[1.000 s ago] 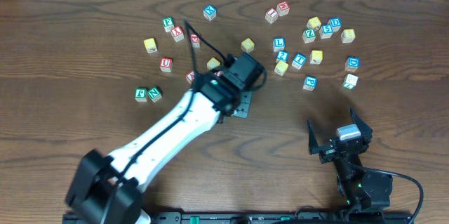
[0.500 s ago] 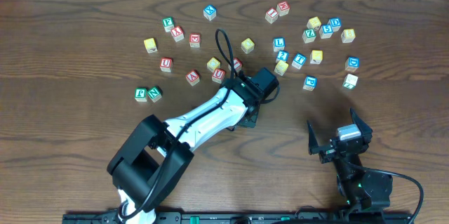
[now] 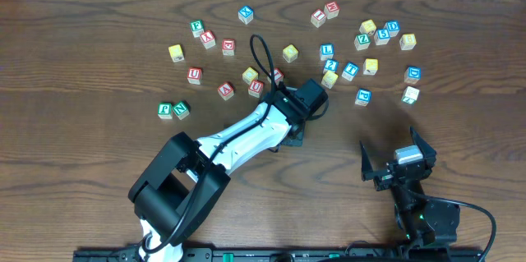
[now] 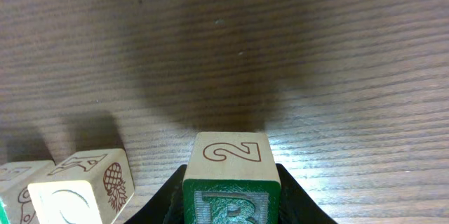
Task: Spell out ROBOT
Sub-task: 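Carry the B block with the left gripper toward the O block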
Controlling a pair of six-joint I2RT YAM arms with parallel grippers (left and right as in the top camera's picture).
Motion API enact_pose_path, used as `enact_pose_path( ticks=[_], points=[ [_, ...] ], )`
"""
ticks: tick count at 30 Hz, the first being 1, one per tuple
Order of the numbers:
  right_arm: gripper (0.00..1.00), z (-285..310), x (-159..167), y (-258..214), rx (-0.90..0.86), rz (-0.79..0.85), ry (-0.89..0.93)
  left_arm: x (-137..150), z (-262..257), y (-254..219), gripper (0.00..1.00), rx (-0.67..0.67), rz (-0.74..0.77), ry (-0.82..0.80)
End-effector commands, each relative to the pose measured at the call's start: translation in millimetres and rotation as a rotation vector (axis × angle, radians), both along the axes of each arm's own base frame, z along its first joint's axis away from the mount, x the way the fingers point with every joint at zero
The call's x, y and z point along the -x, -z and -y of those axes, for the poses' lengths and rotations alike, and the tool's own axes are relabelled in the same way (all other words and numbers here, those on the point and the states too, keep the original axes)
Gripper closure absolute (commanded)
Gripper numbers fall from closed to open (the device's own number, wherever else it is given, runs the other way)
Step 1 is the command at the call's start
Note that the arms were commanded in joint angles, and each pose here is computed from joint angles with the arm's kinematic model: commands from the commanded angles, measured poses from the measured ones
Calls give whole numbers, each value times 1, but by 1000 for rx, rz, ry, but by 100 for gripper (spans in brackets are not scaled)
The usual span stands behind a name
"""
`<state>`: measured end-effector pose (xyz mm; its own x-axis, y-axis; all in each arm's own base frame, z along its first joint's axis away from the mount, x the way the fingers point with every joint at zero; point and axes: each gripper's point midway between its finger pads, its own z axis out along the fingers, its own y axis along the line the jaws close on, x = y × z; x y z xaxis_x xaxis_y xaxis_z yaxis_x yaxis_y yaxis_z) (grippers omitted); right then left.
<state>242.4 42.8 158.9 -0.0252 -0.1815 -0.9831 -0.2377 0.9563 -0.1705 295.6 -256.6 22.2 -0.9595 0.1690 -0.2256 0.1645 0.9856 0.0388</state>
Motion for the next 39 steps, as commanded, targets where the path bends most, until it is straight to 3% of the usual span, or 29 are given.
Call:
enact_pose_path(
  ticks=[1,8,39],
  points=[
    [1,2,0,1,-14,-8,8,8,-12,14,88,-41,-25,-30],
    [1,2,0,1,-14,-8,8,10,-14,15,92,-48,-35,-30],
    [1,2,0,1,-14,-8,8,15,-30,20,92,-99,-31,-129]
  ],
)
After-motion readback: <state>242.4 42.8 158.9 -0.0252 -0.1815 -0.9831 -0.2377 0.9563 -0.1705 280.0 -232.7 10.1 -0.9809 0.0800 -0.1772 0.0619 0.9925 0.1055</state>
